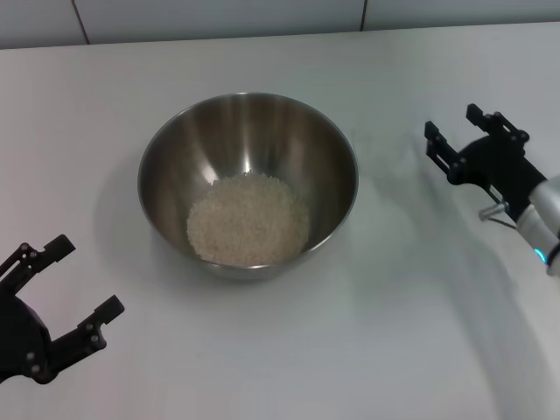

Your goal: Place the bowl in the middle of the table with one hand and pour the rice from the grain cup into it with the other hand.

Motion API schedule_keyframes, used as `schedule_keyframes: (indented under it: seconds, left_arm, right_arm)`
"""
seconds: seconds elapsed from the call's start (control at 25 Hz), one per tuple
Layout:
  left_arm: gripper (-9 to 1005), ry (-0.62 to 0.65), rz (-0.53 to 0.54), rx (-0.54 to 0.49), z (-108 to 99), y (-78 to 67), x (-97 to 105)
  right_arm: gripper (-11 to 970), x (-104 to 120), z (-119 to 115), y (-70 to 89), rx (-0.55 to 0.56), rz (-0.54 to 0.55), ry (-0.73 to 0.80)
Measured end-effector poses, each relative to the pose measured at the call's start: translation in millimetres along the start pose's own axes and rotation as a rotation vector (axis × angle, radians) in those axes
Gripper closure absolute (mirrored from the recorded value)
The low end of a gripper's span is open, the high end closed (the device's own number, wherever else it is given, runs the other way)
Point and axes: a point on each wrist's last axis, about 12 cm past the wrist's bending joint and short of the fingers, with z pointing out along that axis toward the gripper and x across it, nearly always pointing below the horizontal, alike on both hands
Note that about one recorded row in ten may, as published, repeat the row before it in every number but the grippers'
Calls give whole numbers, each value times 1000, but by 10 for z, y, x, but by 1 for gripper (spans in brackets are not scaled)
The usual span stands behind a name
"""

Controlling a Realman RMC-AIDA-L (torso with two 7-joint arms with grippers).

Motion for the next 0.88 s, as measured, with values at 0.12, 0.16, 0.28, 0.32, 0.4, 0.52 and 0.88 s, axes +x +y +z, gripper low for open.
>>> schedule_keyframes:
  seconds: [0.12,0.16,0.28,0.32,0.4,0.52,0.88]
  left_arm:
    - [125,1,0,0,-3,-3,1]
    - [125,1,0,0,-3,-3,1]
    - [125,2,6,7,2,-10,4]
    - [125,3,7,8,2,-12,5]
    - [125,3,7,8,2,-11,5]
    - [125,3,9,9,5,-8,3]
    - [125,14,22,13,7,41,-13]
  right_arm:
    - [309,39,-180,-5,8,41,-42]
    - [309,39,-180,-5,8,41,-42]
    - [308,48,-350,-11,14,58,-98]
    - [308,56,-444,-28,21,68,-123]
    - [308,60,-485,-43,27,78,-133]
    - [308,69,-548,-98,40,107,-143]
    - [308,-181,-591,-335,-158,198,-252]
